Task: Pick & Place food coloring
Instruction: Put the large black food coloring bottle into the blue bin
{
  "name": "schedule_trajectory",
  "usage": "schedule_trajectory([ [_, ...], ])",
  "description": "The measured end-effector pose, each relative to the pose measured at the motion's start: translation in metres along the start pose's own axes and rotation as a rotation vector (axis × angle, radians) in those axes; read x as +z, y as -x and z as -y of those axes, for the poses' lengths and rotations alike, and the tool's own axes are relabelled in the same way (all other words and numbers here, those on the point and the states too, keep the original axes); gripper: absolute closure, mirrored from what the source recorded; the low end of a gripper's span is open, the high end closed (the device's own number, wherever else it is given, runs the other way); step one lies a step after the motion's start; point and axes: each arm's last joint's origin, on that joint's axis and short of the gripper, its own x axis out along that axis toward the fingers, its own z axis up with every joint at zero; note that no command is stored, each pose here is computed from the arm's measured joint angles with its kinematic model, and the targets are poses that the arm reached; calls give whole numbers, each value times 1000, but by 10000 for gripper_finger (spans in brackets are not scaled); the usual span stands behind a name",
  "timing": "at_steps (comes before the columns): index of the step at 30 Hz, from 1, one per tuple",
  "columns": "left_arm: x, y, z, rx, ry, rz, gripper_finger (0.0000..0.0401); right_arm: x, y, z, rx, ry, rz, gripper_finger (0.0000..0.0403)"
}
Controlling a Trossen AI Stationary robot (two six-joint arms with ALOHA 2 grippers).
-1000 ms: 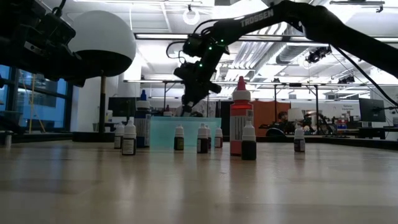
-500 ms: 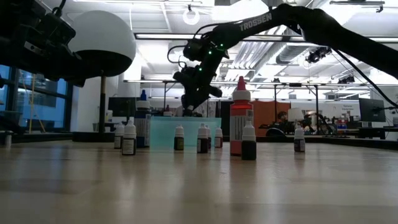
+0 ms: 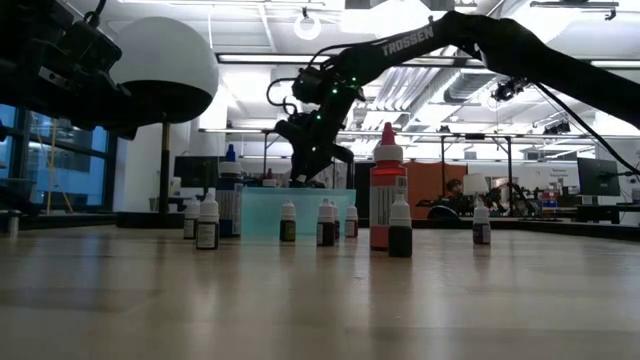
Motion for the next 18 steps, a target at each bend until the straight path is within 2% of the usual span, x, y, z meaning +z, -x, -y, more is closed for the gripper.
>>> schedule_trajectory([
  [18, 0, 0, 0, 0, 0, 0, 401, -3, 1, 2, -23, 3, -31, 278],
])
